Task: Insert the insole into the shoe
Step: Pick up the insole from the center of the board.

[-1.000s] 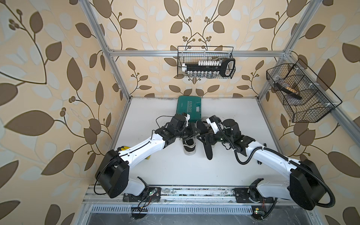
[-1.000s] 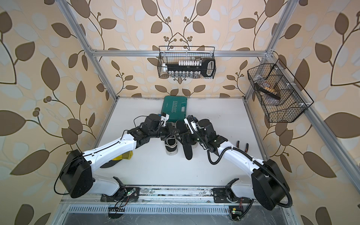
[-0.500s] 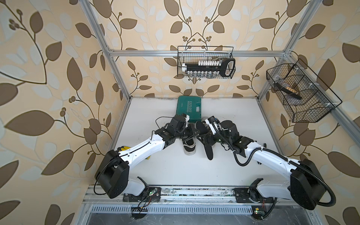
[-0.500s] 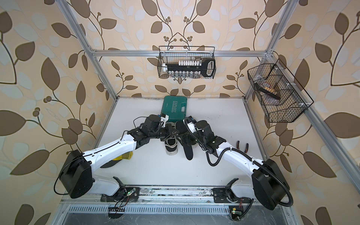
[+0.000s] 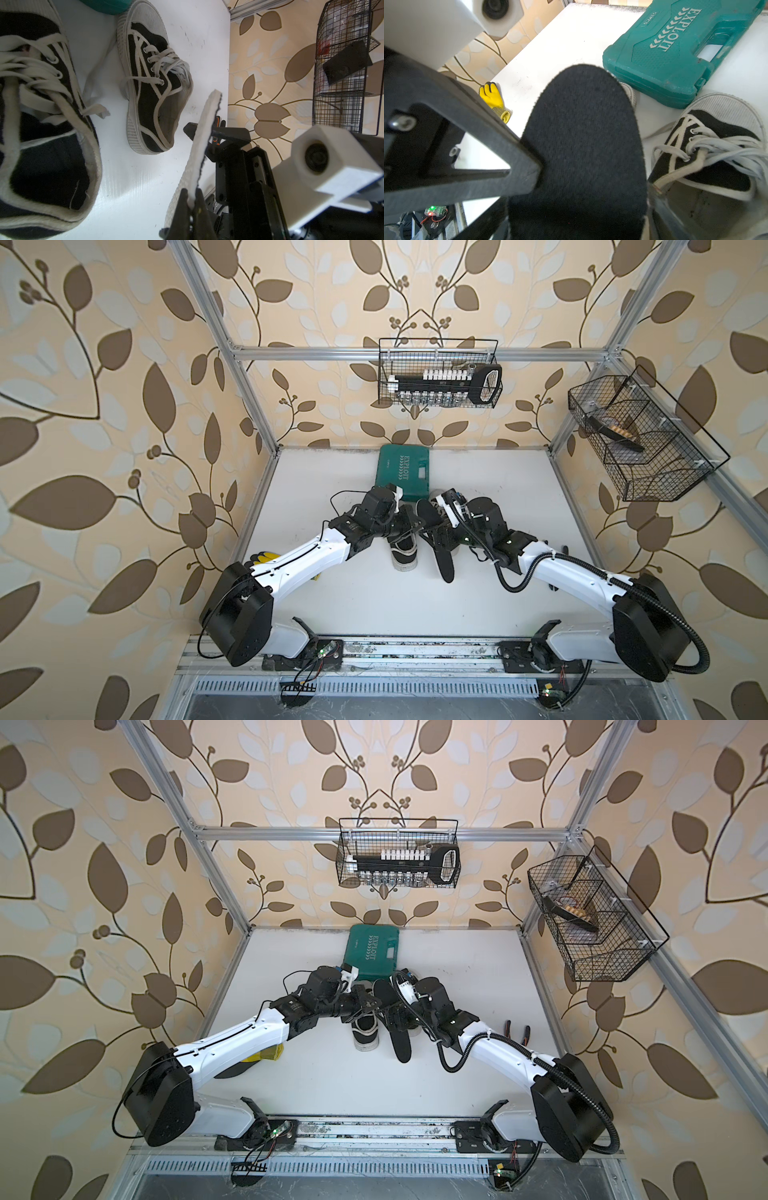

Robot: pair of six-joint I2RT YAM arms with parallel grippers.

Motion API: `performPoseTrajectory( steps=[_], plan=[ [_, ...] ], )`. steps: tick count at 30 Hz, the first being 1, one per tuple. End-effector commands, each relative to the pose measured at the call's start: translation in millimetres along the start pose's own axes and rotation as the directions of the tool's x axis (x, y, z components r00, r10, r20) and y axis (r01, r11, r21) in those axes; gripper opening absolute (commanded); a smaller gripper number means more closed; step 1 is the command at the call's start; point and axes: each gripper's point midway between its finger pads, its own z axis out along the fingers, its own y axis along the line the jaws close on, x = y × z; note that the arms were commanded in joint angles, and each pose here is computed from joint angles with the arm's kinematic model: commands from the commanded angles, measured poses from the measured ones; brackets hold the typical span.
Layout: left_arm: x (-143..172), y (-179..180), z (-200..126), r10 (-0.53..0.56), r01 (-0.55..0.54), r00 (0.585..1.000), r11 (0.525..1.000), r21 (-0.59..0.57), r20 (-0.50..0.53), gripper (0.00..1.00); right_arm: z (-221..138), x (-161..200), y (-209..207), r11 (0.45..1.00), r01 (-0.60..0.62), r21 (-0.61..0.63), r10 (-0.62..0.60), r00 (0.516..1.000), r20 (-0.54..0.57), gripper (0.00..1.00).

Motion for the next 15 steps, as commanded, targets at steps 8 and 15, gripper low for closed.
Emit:
performPoseTrajectory(
  steps=[8, 15],
  plan=[
    [-8.7, -14.4, -13.0, 0.014, -0.016, 0.999, 0.999, 0.052, 0.046, 0.0, 7.9, 2.4, -0.9, 0.999, -0.036, -0.015, 0.035, 0.999, -0.009, 0.99],
    [-7.7, -13.0, -11.7, 0.008, -0.009, 0.999, 0.999, 0.052, 0.038, 0.0, 8.0, -1.3, 3.9, 0.999, -0.029, -0.042, 0.029, 1.0, -0.003, 0.9]
  ],
)
